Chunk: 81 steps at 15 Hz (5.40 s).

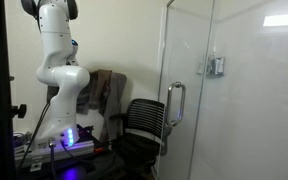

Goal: Unhang the towel and put it on the chair

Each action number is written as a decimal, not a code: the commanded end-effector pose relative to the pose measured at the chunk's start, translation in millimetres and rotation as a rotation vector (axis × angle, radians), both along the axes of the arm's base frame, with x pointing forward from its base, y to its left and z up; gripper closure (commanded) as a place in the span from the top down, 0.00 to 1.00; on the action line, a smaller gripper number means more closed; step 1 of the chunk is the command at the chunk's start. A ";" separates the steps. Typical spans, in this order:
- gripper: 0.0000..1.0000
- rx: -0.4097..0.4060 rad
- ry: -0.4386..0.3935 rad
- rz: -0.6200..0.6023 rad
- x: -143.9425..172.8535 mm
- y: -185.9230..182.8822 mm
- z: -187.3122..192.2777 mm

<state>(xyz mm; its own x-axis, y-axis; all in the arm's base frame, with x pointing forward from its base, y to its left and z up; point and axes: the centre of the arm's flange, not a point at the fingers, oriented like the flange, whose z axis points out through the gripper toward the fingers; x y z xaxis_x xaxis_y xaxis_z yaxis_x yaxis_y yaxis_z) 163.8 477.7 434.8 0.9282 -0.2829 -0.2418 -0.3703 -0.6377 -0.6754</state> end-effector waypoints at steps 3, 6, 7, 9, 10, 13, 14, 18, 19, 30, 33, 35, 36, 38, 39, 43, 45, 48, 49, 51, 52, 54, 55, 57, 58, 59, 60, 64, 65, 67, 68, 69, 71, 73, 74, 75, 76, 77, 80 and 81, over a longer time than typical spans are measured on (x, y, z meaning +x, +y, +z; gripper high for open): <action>1.00 0.147 0.022 0.126 -22.7 22.9 12.2; 1.00 0.121 0.008 0.099 -30.6 20.5 24.0; 1.00 0.120 0.011 0.100 -30.7 20.9 23.0; 1.00 0.120 -0.053 0.090 -24.1 21.8 21.1; 1.00 0.109 -0.068 0.076 -8.0 30.6 11.9; 1.00 0.098 -0.108 0.063 16.6 53.4 -1.7; 1.00 0.095 -0.114 0.066 23.6 58.3 -8.0; 1.00 0.103 -0.056 0.099 33.2 86.2 -21.5; 1.00 0.103 -0.049 0.088 36.3 90.2 -20.5; 0.24 0.084 -0.011 0.020 41.4 65.1 -1.0; 0.06 0.067 -0.022 -0.001 35.4 55.9 12.9; 0.07 0.051 -0.020 -0.017 36.5 53.3 20.6; 0.07 0.035 -0.013 -0.019 35.6 52.0 23.8; 0.07 0.001 -0.003 -0.028 33.3 50.6 29.2; 0.54 -0.015 -0.011 -0.026 33.3 51.0 32.8; 0.75 0.027 -0.006 -0.022 40.1 61.7 17.0; 0.47 0.037 0.005 -0.013 41.0 62.2 18.6; 0.36 0.025 0.031 -0.015 42.9 64.5 10.1; 0.28 0.025 0.043 -0.015 43.1 65.9 9.4; 0.15 0.025 0.056 -0.010 42.7 68.6 8.3; 0.07 0.030 0.061 -0.010 43.0 70.3 10.6; 0.03 0.028 0.070 -0.014 43.4 71.1 14.5; 0.05 0.027 0.065 -0.014 42.4 71.6 15.5; 0.05 0.031 0.083 -0.013 43.7 70.3 21.2; 0.04 0.031 0.092 -0.012 44.7 69.1 23.0; 0.02 0.031 0.107 -0.008 44.3 68.7 27.9; 0.00 0.036 0.119 -0.004 44.3 68.4 32.8; 0.01 0.060 0.140 0.000 42.9 68.8 52.9; 0.01 0.072 0.129 -0.002 43.6 65.4 60.0; 0.01 0.119 0.086 -0.029 47.8 56.6 82.7; 0.01 0.149 0.041 -0.060 50.8 48.9 99.6; 0.01 0.174 -0.001 -0.091 52.5 38.0 117.8; 0.01 0.201 -0.091 -0.160 55.6 9.2 158.0; 0.01 0.222 -0.165 -0.228 54.2 -23.1 197.6; 0.01 0.222 -0.196 -0.270 51.8 -40.4 214.8; 0.01 0.223 -0.232 -0.309 51.6 -59.8 229.9; 0.01 0.214 -0.261 -0.352 48.4 -78.7 243.3; 0.01 0.211 -0.295 -0.395 45.9 -99.1 253.2; 0.01 0.203 -0.373 -0.536 36.9 -159.1 275.2; 0.01 0.204 -0.388 -0.586 31.7 -177.3 285.0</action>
